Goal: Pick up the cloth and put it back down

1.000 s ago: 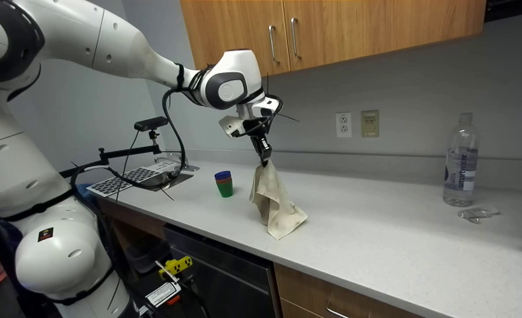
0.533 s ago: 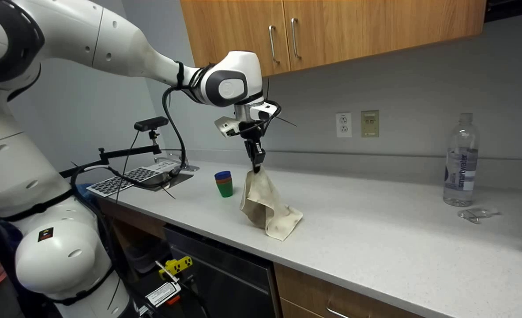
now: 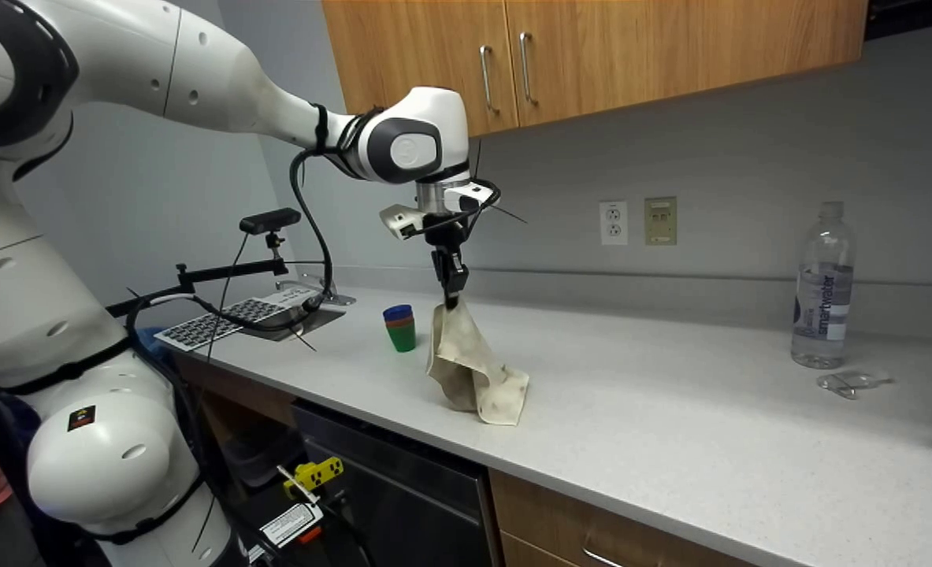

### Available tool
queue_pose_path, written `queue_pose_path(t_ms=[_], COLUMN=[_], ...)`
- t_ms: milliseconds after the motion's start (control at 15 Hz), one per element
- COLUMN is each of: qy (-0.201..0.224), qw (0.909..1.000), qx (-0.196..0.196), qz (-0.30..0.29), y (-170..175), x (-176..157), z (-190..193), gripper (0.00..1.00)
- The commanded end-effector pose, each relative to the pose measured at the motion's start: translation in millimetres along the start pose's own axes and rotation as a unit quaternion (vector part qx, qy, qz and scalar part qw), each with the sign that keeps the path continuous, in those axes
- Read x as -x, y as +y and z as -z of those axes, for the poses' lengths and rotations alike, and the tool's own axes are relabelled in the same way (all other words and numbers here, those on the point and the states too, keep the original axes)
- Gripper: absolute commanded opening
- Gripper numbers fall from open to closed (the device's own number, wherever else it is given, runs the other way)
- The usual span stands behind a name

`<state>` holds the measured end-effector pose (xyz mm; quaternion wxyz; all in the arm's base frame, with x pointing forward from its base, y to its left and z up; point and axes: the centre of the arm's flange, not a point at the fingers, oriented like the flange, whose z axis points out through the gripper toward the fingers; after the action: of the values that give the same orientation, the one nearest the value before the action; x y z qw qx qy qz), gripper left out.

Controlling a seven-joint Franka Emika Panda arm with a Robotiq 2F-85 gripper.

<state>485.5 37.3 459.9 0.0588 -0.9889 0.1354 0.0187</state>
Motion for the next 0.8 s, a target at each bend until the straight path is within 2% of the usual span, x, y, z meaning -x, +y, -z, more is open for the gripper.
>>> queue_pose_path(t_ms=[0,67,733], qy=[-0.005,0.000,-0.001], qw=[1.0000,1.0000,1.0000], qx=[0.002,0.000,0.006], qz=[-0.001,0.000,0.005], y=[-0.8,-0.1,1.8], x=[-1.2,-0.1,-2.9], z=[10.8,0.3,-2.5], gripper=[0.01,0.02,0.01])
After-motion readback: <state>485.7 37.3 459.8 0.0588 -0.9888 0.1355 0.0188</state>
